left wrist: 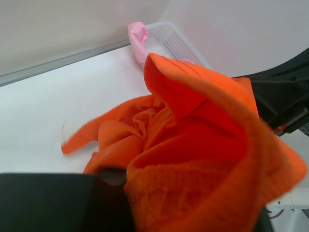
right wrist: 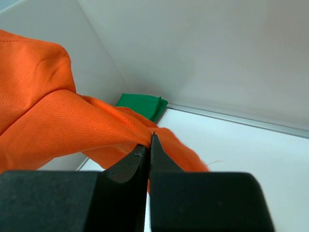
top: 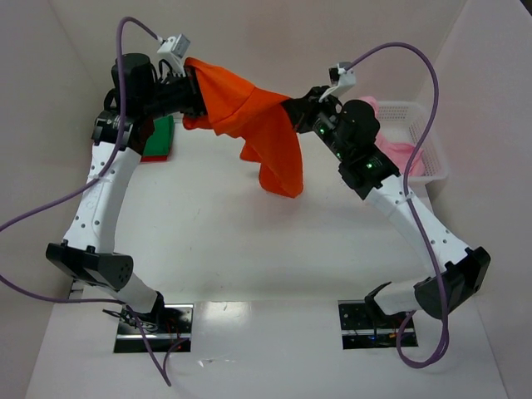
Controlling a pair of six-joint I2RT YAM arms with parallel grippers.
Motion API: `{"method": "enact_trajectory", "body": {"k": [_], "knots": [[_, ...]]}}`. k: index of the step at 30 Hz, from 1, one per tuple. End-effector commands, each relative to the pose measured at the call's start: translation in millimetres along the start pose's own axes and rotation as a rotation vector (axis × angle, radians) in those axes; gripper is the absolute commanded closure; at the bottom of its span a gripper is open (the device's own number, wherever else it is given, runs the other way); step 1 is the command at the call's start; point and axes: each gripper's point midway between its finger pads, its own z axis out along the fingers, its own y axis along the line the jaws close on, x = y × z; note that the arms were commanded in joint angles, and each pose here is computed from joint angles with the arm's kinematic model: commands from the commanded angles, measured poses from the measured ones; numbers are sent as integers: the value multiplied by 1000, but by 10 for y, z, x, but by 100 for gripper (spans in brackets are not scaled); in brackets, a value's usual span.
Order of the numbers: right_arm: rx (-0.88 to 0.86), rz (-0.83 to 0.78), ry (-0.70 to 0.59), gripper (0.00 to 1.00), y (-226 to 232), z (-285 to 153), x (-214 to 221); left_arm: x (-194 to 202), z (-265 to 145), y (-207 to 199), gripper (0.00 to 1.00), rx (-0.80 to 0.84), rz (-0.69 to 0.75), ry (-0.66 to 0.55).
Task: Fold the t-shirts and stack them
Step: Flatten out the tshirt
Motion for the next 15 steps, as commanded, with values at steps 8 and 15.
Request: {"method": "enact_trajectory", "body": {"k": [8,15], "knots": [[298,-73,-247,100,-661,-476,-985,-300,-318,552,31,-185,39,-152],[242,-110,-249,100,-493,-553,-1157,8,32,581,100,-21,-108,-94]]}}
